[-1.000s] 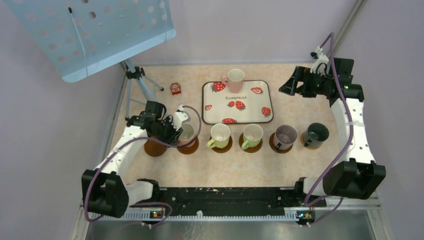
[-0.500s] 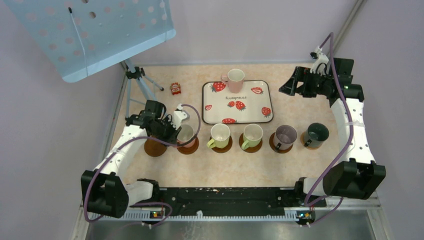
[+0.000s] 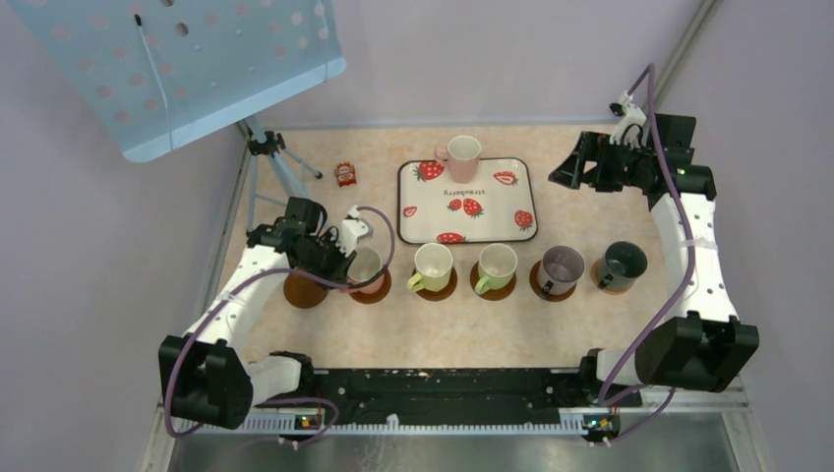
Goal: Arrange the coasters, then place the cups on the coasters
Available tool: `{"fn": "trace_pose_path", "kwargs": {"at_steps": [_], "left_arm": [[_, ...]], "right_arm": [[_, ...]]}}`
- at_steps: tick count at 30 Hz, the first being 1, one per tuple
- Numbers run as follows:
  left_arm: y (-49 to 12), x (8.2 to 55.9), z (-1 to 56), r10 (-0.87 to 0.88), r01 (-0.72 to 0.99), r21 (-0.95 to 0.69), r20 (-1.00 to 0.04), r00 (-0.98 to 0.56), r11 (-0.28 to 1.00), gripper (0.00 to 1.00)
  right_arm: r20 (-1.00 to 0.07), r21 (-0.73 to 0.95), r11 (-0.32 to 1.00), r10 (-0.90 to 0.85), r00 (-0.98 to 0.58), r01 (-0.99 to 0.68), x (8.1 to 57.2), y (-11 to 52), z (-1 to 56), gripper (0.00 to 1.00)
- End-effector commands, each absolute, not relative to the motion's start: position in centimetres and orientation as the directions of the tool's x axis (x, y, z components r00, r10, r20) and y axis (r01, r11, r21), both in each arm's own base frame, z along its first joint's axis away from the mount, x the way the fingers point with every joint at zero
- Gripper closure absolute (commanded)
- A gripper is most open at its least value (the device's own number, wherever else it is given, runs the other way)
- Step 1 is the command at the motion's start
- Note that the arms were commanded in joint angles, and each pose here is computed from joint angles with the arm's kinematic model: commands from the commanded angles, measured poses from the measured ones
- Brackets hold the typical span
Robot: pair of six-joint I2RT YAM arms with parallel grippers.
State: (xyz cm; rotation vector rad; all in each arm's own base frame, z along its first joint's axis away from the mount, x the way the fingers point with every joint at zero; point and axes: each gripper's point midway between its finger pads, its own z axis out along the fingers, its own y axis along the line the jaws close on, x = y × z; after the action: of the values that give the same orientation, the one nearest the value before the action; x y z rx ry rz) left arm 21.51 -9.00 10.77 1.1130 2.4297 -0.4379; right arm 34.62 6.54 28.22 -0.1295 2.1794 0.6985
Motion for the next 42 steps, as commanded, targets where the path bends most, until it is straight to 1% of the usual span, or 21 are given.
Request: {"fn": "trace_pose_path", "kwargs": {"at_steps": [1, 4, 5, 7, 11, 13, 19, 24, 27, 28, 30, 32, 35, 38, 41, 42], "left_arm": [[-9.6, 21.4, 12.7, 0.628, 0.786, -0.105, -0.541, -0.559, 0.609, 0.89], [-9.4, 21.4, 12.5, 0.631, 0.781, -0.099, -0.531, -0.566, 0.617, 0.89], [-9.4, 21.4, 12.4, 0.627, 0.777, -0.101, -0.530, -0.571, 0.622, 0.87], [-9.4, 21.3, 12.3, 0.623, 0.771, -0.106, -0.526, -0.579, 0.628, 0.77], [-9.4, 21.2, 12.3, 0.626, 0.775, -0.104, -0.527, -0.575, 0.623, 0.60], [-9.6, 21.1, 12.7, 0.628, 0.787, -0.106, -0.542, -0.559, 0.608, 0.56], [-10.1, 20.7, 13.4, 0.636, 0.816, -0.102, -0.574, -0.515, 0.569, 0.53], [-9.7, 21.6, 15.5, 0.655, 0.823, -0.053, -0.579, -0.486, 0.565, 0.42], [-9.9, 23.1, 18.8, 0.691, 0.862, 0.015, -0.605, -0.396, 0.507, 0.34], [-10.4, 23.5, 20.3, 0.714, 0.895, 0.043, -0.621, -0.324, 0.444, 0.30], [-11.4, 24.2, 22.8, 0.723, 0.932, 0.053, -0.646, -0.242, 0.359, 0.26], [-12.5, 25.5, 25.0, 0.705, 0.947, 0.046, -0.679, -0.203, 0.318, 0.23], [-14.5, 29.0, 27.4, 0.667, 0.953, 0.056, -0.726, -0.166, 0.298, 0.20], [-16.1, 33.8, 27.7, 0.680, 0.942, 0.116, -0.720, -0.138, 0.314, 0.19], [-17.9, 38.9, 26.4, 0.712, 0.934, 0.187, -0.696, -0.092, 0.304, 0.19], [-18.4, 40.2, 25.8, 0.724, 0.936, 0.202, -0.686, -0.074, 0.287, 0.19]], "right_arm": [[-0.778, 0.413, 0.836, 0.118, -0.616, -0.361, 34.2, 6.9, 29.3, 0.11], [-0.779, 0.412, 0.837, 0.118, -0.615, -0.361, 34.2, 6.9, 29.3, 0.11], [-0.779, 0.412, 0.837, 0.119, -0.615, -0.360, 34.2, 6.9, 29.4, 0.11], [-0.779, 0.413, 0.837, 0.120, -0.616, -0.359, 34.2, 6.9, 29.3, 0.11], [-0.780, 0.409, 0.839, 0.117, -0.614, -0.360, 34.2, 6.8, 29.4, 0.11], [-0.782, 0.408, 0.838, 0.117, -0.613, -0.362, 34.2, 6.9, 29.4, 0.11], [-0.779, 0.412, 0.836, 0.118, -0.616, -0.362, 34.3, 6.9, 29.3, 0.11], [-0.780, 0.408, 0.837, 0.112, -0.615, -0.365, 34.2, 6.9, 29.3, 0.11], [-0.780, 0.404, 0.836, 0.102, -0.617, -0.372, 34.2, 6.9, 29.3, 0.11], [-0.780, 0.403, 0.834, 0.098, -0.618, -0.377, 34.2, 6.9, 29.3, 0.11], [-0.777, 0.404, 0.829, 0.088, -0.623, -0.387, 34.2, 7.0, 29.3, 0.10], [-0.774, 0.406, 0.827, 0.084, -0.628, -0.390, 34.5, 7.0, 29.3, 0.10], [-0.770, 0.409, 0.826, 0.084, -0.632, -0.388, 35.1, 7.0, 29.3, 0.10], [-0.771, 0.405, 0.828, 0.082, -0.631, -0.387, 35.5, 6.8, 29.4, 0.10], [-0.770, 0.402, 0.833, 0.082, -0.633, -0.381, 35.6, 6.7, 29.6, 0.10], [-0.779, 0.378, 0.836, 0.055, -0.625, -0.398, 35.7, 6.6, 29.6, 0.10]]}}
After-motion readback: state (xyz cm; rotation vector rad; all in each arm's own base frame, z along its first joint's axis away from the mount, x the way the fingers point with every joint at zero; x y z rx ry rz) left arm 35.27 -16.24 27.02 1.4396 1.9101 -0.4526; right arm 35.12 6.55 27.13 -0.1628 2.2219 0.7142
